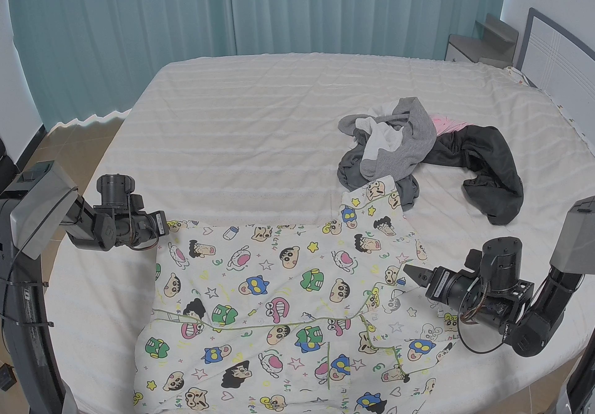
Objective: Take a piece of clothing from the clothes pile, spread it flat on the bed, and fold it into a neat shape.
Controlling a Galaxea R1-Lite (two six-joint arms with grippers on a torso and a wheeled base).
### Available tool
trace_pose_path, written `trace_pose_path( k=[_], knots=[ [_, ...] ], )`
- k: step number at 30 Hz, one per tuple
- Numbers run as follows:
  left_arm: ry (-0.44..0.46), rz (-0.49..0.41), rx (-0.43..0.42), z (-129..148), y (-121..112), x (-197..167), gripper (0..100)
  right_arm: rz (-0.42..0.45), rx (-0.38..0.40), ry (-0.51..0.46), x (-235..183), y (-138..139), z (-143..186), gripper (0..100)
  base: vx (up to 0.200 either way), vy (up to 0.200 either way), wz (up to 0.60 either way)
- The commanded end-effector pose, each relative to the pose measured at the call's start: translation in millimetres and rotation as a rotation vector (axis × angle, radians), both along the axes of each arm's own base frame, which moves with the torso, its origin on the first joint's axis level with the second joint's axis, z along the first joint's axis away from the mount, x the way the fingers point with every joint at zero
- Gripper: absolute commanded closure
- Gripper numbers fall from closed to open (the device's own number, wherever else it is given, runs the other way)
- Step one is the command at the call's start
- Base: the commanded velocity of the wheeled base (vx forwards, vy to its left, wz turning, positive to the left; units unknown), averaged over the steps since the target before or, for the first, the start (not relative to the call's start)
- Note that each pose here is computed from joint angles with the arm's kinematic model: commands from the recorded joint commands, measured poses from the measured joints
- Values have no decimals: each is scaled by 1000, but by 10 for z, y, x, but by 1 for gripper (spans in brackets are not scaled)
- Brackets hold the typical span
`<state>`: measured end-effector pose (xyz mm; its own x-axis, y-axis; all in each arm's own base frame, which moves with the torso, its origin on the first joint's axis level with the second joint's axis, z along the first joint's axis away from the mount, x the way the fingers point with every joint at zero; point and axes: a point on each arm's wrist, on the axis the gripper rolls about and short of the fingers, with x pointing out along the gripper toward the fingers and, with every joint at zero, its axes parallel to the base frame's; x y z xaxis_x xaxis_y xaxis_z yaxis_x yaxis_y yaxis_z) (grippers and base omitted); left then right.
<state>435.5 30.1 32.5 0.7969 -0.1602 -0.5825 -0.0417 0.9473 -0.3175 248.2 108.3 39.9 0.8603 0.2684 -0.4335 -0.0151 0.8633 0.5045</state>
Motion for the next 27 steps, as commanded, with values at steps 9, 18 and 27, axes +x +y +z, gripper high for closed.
trace_pose_path(
  k=[9,18,27],
  knots=[
    [-30,15,3,34,65,82,100,-5,-5,6,10,-4,-25,0,0,0,0],
    [6,23,-30,94,59,-93,100,-9,-5,8,9,-10,-27,0,0,0,0],
    [81,-35,-86,120,46,-567,100,-9,-6,12,7,-15,-35,0,0,0,0]
  ],
)
